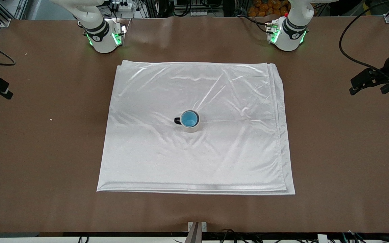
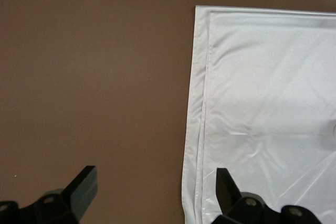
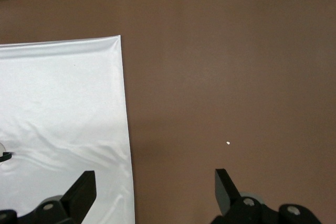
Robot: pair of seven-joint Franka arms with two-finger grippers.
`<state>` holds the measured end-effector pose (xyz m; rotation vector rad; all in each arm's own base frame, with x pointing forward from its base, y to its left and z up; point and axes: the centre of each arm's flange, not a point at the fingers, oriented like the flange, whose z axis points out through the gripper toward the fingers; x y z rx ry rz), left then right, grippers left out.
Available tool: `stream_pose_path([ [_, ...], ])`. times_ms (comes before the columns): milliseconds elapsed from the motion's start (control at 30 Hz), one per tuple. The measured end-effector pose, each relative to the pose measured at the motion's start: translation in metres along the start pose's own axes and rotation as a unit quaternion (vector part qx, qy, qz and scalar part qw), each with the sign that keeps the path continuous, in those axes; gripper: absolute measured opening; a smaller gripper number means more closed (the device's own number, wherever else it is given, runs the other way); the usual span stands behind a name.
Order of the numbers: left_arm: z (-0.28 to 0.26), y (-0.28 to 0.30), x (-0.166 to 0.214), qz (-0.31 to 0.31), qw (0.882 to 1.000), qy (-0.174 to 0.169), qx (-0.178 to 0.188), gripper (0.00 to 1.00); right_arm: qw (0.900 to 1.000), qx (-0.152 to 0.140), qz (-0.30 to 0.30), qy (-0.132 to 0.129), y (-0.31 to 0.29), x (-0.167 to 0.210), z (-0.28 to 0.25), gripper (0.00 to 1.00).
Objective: Place blue cup into white mug on cloth
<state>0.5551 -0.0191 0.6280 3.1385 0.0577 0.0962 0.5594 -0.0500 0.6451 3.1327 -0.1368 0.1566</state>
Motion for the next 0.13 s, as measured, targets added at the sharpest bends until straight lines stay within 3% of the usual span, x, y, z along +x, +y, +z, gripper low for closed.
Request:
stream_pose_path([
  [133,0.0002,0.0005,0.0002,0.001,1.0,0.0,0.0,1.0,1.0,0.0,0.0,-0.003,-0.0001,0.0012,0.0033,1.0],
])
